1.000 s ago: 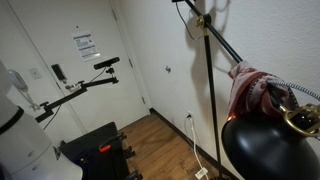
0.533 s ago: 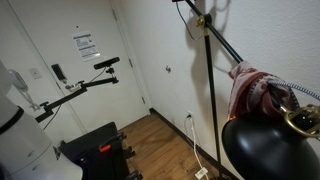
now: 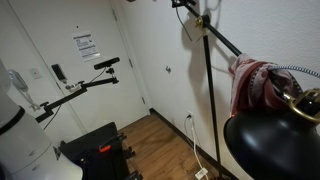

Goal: Move the lamp upwards

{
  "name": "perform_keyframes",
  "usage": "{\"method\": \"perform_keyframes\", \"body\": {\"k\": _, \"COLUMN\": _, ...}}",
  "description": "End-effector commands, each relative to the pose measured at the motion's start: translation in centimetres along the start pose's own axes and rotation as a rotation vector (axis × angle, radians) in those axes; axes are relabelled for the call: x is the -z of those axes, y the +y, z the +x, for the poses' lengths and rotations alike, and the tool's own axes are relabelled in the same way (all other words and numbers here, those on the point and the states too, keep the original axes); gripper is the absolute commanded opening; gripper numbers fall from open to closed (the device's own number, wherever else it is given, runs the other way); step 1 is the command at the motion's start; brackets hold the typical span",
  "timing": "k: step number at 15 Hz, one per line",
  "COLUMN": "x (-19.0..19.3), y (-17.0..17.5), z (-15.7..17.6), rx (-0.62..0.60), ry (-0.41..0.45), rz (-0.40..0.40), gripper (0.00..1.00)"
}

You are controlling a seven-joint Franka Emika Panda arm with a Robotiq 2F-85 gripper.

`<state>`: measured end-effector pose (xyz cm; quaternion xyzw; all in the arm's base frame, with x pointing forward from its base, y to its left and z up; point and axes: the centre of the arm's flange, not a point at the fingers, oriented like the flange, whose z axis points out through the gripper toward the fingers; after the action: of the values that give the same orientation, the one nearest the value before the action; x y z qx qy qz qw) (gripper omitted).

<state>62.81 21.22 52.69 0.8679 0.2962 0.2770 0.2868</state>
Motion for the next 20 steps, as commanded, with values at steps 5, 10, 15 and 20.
{"method": "perform_keyframes", "body": {"k": 5, "x": -3.6, "y": -4.7, "z": 2.4, "rx": 0.082, "ry": -0.066, "rz": 0.061, "gripper": 0.00}}
{"method": "perform_keyframes", "body": {"k": 10, "x": -4.5, "y": -5.3, "z": 2.1, "rx": 0.120, "ry": -0.090, "rz": 0.065, "gripper": 0.00}}
{"method": "perform_keyframes", "body": {"k": 15, "x": -4.9, "y": -4.8, "z": 1.7, "rx": 0.127, "ry": -0.107, "rz": 0.058, "gripper": 0.00}}
{"method": "perform_keyframes", "body": {"k": 20, "x": -5.1, "y": -4.9, "z": 1.6, "rx": 0.146, "ry": -0.158, "rz": 0.013, "gripper": 0.00}}
